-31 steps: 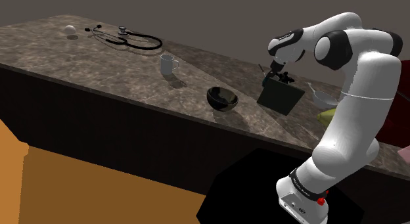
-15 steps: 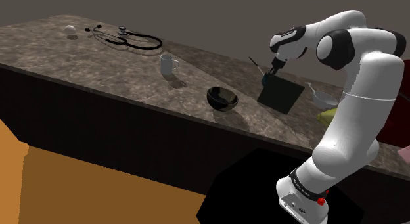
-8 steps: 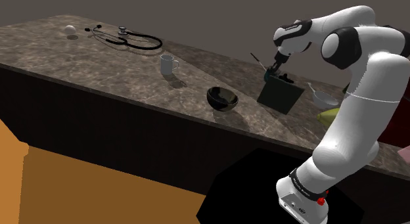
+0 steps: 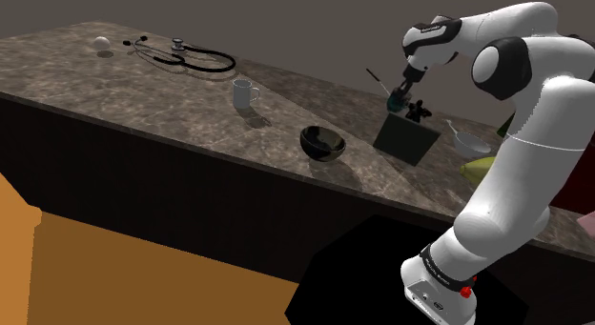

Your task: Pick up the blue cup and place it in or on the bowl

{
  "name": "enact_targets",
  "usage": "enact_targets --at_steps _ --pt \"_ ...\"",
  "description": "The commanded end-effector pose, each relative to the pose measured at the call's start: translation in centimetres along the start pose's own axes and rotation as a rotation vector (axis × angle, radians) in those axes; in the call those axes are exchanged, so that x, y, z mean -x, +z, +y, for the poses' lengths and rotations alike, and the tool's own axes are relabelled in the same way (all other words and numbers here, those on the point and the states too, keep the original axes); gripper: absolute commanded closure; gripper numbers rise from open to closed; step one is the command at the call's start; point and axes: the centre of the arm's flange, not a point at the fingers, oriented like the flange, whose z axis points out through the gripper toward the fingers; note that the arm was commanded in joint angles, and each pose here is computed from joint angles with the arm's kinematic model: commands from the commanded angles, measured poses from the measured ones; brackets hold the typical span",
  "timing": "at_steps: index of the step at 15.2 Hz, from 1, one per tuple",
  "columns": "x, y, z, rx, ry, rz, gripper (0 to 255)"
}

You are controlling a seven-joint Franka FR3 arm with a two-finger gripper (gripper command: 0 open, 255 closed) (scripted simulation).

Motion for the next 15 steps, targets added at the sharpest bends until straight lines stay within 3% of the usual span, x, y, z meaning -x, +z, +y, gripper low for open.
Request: enact_targets --at_steps 1,13,15 --pt "-0.1 -1.1 0.1 0.001 0.0 0.001 255" --pt "-0.5 -7.2 0.2 0.001 0.0 0.001 255" --pt "-1.2 -7.3 -2.4 0.001 0.0 0.001 255"
